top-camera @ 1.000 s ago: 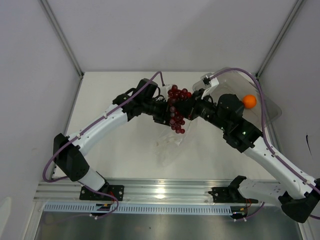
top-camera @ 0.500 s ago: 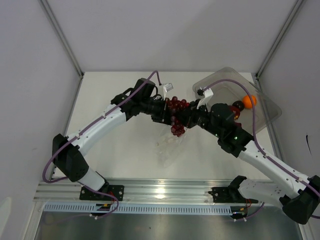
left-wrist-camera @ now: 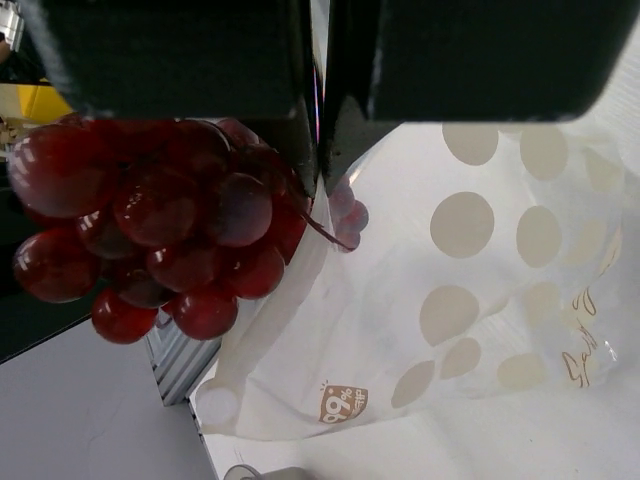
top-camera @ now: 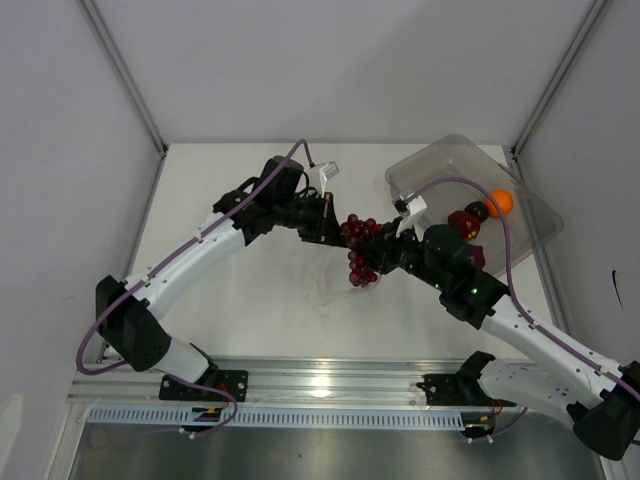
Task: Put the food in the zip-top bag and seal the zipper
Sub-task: Place the fake fruit in the zipper food storage bag.
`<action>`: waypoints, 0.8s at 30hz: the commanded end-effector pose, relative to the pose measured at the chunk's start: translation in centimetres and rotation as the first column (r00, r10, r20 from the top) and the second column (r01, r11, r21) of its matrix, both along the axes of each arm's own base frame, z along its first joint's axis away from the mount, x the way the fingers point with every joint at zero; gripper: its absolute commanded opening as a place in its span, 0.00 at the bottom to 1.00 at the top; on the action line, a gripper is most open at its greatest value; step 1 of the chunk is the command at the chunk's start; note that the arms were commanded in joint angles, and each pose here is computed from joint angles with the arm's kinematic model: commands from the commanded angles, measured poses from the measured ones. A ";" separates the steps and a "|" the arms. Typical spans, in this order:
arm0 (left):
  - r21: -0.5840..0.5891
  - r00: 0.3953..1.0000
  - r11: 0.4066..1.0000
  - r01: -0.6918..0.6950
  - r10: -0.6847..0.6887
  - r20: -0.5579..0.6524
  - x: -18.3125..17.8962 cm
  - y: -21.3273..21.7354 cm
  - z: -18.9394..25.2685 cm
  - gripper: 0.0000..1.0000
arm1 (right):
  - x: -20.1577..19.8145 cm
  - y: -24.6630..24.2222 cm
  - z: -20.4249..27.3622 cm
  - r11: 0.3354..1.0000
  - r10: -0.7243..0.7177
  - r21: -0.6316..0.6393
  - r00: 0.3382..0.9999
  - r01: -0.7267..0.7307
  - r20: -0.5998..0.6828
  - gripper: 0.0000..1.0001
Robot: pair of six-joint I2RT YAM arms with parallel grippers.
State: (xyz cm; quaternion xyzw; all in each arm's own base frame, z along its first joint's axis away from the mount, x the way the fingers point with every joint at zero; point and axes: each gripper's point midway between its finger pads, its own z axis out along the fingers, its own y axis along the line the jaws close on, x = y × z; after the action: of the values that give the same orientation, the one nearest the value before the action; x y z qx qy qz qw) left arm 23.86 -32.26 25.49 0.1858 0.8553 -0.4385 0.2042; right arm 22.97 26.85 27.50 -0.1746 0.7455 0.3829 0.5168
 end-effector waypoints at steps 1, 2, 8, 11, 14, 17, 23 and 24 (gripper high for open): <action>-0.071 0.998 0.997 -0.019 0.023 0.059 0.2 0.1 2.9 0.01 | -0.5 0.1 -0.3 1.000 0.023 -0.015 1.000 -0.023 0.015 0.00; -0.075 0.998 0.997 -0.021 0.026 0.063 0.2 0.1 3.2 0.01 | -0.4 0.0 -0.9 0.999 0.020 -0.029 1.000 -0.020 0.001 0.00; -0.107 0.995 0.994 -0.028 0.038 0.095 -0.1 0.4 4.1 0.01 | -0.5 0.4 -2.5 0.999 0.006 -0.040 0.994 -0.010 -0.110 0.01; -0.131 0.990 0.990 -0.045 0.062 0.128 -0.1 0.7 4.7 0.01 | -0.7 0.8 -2.8 0.999 0.011 -0.036 0.986 -0.018 -0.165 0.03; -0.161 0.985 0.986 -0.039 0.065 0.159 -0.4 0.9 5.5 0.01 | -0.6 1.2 -3.1 0.998 0.009 -0.055 0.977 -0.021 -0.213 0.04; -0.169 0.981 0.984 -0.048 0.078 0.178 -0.5 1.1 5.8 0.01 | -0.6 1.2 -3.9 0.995 0.001 -0.095 0.970 -0.025 -0.242 0.07; -0.168 0.977 0.984 -0.055 0.088 0.194 -0.6 1.6 6.0 0.01 | -0.2 1.0 -5.7 0.982 -0.025 -0.185 0.959 -0.029 -0.284 0.09; -0.167 0.978 0.984 -0.054 0.086 0.192 -0.7 1.6 5.9 0.01 | 0.0 1.0 -5.6 0.982 -0.034 -0.188 0.958 -0.022 -0.285 0.10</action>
State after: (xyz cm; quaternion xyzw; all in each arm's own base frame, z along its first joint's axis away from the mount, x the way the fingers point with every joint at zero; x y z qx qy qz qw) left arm 23.22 -30.72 28.81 0.1765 0.8243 -0.4574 0.2830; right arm 22.80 28.03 21.86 -0.1619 0.8353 0.3470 0.3946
